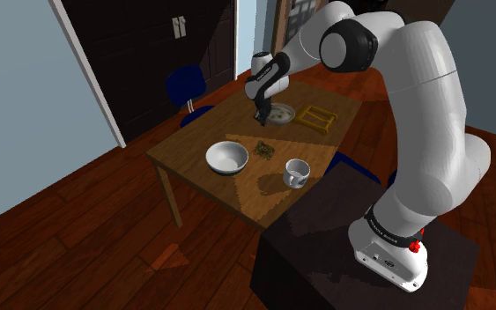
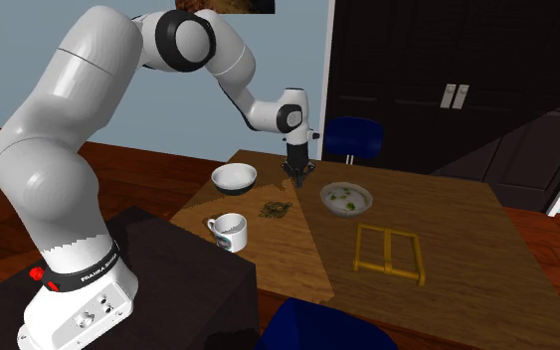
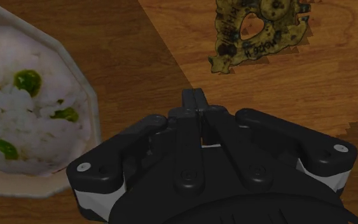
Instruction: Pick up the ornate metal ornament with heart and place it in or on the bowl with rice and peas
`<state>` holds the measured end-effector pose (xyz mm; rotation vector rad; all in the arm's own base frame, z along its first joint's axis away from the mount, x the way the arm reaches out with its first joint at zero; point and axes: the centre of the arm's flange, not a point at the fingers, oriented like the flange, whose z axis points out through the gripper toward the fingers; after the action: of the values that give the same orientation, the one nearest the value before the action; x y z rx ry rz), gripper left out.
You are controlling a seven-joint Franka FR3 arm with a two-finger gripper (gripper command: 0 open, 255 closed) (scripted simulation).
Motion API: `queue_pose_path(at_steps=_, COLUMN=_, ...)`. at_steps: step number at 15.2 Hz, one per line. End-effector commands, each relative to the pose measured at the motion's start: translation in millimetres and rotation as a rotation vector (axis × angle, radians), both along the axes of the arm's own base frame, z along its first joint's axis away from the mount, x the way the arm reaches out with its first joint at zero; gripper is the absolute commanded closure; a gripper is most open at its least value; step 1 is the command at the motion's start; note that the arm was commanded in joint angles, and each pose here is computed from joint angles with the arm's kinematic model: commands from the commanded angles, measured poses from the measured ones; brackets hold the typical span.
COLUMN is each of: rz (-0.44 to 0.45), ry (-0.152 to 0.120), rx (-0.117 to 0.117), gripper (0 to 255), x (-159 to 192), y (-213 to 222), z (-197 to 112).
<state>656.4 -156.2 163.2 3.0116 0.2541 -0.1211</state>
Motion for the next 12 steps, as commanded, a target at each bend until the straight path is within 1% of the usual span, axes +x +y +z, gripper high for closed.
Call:
queue_pose_path(at_steps=1, rz=0.000, ry=0.000, rx=0.000, gripper=255, x=0, y=0, z=0)
queue_pose_path(at_steps=2, rz=0.000, ry=0.000, rx=0.000, gripper=255, x=0, y=0, z=0)
queue_pose_path(at_steps=3, rz=0.000, ry=0.000, rx=0.000, gripper=0, x=0, y=0, z=0)
queue_pose_path(at_steps=11, rz=0.122, ry=-0.069, rx=0.002, gripper=0, x=-83, y=71, z=-34)
queue_pose_path(at_steps=12, rz=0.128, ry=-0.073, rx=0.002, gripper=0, x=-87, y=74, z=-35)
